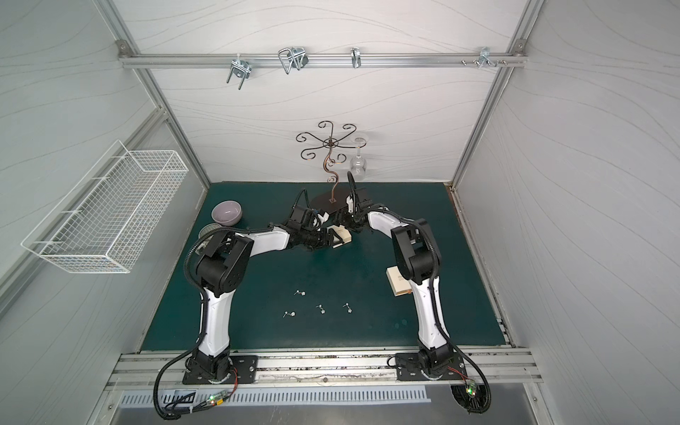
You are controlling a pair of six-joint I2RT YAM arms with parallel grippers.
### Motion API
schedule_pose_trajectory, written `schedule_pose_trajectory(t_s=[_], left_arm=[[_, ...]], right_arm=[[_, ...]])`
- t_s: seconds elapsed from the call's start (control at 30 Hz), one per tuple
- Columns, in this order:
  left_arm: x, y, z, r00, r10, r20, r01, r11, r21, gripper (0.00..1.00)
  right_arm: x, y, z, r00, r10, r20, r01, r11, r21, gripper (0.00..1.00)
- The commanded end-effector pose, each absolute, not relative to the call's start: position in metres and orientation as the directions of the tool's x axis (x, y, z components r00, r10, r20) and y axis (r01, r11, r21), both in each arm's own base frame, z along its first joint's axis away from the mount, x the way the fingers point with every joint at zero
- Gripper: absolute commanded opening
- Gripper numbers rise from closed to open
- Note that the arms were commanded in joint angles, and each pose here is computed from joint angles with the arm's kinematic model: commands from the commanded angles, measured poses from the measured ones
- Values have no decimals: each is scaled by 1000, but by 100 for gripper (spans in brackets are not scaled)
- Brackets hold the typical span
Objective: Place the earrings into the drawer-style jewelry box
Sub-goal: Move the jewelry box to the center of the board.
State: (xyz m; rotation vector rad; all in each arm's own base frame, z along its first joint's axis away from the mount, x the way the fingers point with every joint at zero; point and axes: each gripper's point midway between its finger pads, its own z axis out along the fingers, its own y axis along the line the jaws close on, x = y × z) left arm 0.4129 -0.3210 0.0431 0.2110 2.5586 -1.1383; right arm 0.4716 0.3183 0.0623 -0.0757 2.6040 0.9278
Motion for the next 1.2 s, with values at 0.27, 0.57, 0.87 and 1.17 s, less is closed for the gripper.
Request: schedule_pose_trajectory(t_s=[0.27, 0.57, 0.87, 1.17], left_arm=[[391, -325, 68, -895, -3, -446, 335, 655, -678, 73], [349, -311, 84, -888, 1, -460, 357, 634, -686, 73], [321, -280, 141, -835, 10, -550, 416, 664, -621, 78], [362, -222, 147, -839, -137, -527, 240, 775, -584, 76]], right_arm=[[418, 380, 67, -924, -152, -350, -358, 662, 659, 70], [388, 405, 61, -904, -263, -336, -426, 605, 672, 70], [381, 408, 78, -884, -295, -363, -467, 610, 640, 72], [389, 338, 110, -926, -73, -369, -290, 764, 576, 67]])
